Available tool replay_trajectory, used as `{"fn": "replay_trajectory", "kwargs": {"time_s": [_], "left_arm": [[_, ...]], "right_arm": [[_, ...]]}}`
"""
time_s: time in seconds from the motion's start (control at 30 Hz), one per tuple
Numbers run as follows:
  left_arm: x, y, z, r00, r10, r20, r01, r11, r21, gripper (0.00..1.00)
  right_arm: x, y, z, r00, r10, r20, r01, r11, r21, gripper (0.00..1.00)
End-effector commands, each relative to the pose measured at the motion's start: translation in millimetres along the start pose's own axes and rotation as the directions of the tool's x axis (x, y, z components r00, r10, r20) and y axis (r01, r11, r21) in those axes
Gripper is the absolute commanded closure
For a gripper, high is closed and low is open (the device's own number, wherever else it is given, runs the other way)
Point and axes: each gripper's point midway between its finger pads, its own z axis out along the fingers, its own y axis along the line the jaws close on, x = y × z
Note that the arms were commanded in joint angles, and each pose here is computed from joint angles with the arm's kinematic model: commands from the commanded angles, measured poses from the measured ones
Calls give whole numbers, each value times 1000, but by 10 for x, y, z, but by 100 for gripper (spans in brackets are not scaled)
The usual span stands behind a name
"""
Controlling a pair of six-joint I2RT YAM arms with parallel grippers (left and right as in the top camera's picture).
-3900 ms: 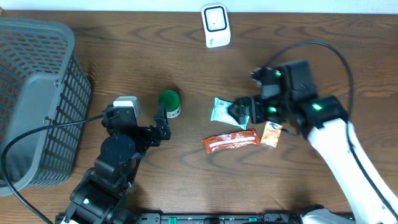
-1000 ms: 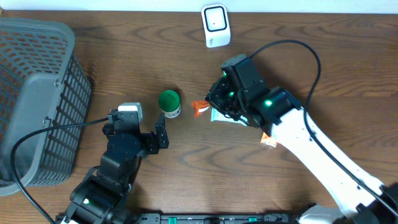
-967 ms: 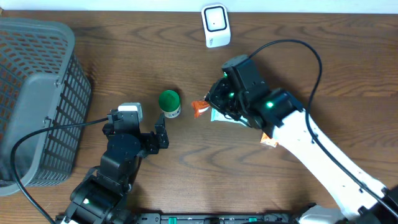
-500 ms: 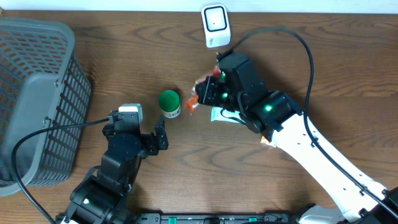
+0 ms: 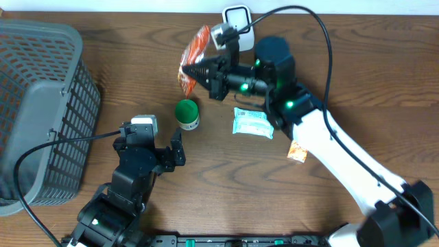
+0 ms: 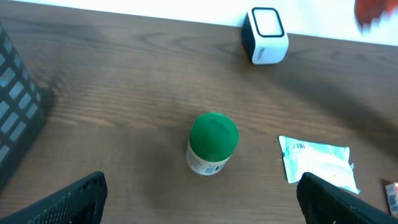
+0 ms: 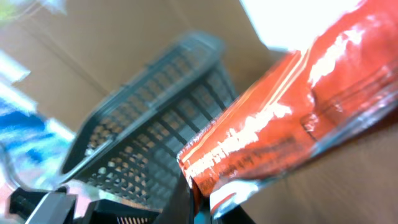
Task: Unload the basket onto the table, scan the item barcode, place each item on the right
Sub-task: 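Carry the TOP bar up toward the scanner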
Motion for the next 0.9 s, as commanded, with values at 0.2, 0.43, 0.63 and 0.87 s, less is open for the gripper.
{"fn": "replay_trajectory", "kwargs": {"time_s": [0.2,0.43,0.63,0.87], "left_arm": [[-26,29,-3,1000,9,10,-9,1000,-15,2],[-26,29,-3,1000,9,10,-9,1000,-15,2],[-26,29,-3,1000,9,10,-9,1000,-15,2],[-26,29,-3,1000,9,10,-9,1000,-15,2]], "right_arm": [[-26,-565,-161,999,-30,22,34,974,-222,99],[-9,-1177,-265,980,-100,170,136,966,-221,99],[-69,-1606,-93,966,-127,224,168,970,-175,99],[-305,-2074,217,954,-161,253,209,963,-173,99]]}}
